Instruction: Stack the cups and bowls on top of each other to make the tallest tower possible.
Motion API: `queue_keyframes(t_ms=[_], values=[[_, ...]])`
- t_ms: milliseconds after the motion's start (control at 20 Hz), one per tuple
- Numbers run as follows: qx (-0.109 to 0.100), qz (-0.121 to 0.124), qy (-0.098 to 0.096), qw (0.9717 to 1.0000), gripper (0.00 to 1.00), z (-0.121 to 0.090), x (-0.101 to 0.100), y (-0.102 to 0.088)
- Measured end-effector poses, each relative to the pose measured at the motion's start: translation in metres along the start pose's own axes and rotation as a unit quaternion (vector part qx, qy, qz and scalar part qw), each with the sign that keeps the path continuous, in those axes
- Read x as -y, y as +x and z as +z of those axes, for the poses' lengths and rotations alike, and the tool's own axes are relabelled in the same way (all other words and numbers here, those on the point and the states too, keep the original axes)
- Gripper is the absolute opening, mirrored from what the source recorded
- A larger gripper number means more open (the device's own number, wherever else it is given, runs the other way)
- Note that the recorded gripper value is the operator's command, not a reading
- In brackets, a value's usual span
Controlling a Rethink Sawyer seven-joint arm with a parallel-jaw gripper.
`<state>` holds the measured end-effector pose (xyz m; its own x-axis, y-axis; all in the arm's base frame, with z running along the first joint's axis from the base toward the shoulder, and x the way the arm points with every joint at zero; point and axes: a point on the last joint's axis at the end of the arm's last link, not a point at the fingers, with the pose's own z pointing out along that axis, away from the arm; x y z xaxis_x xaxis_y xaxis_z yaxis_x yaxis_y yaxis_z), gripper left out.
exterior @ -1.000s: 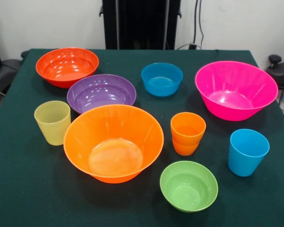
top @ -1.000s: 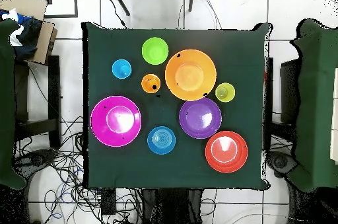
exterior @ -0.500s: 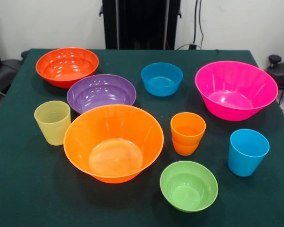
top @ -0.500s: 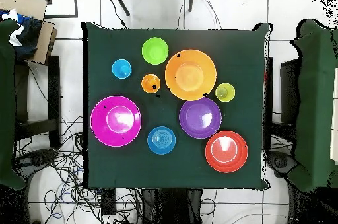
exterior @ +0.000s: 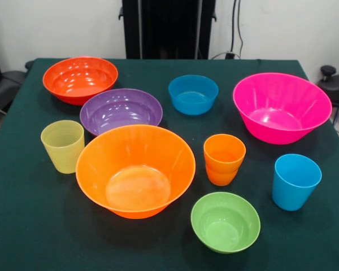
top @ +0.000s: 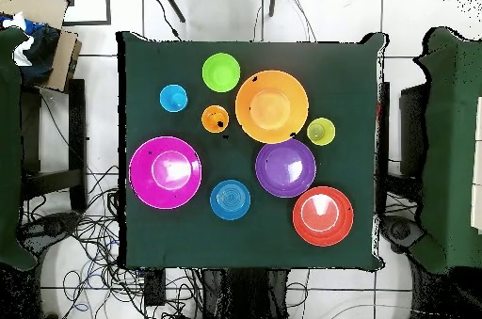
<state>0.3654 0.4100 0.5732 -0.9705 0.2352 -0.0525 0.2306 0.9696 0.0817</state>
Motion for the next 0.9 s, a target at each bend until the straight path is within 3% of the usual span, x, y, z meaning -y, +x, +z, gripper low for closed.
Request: queue_keyframes(t_ms=[350, 900], values=[[-0.004, -0.010, -0.010, 0.9999, 0.00, 0.001, 0.032, -0.001], [0.005, 0.012, -0.036, 0.9993, 0.00, 0.020, 0.073, -0.001]])
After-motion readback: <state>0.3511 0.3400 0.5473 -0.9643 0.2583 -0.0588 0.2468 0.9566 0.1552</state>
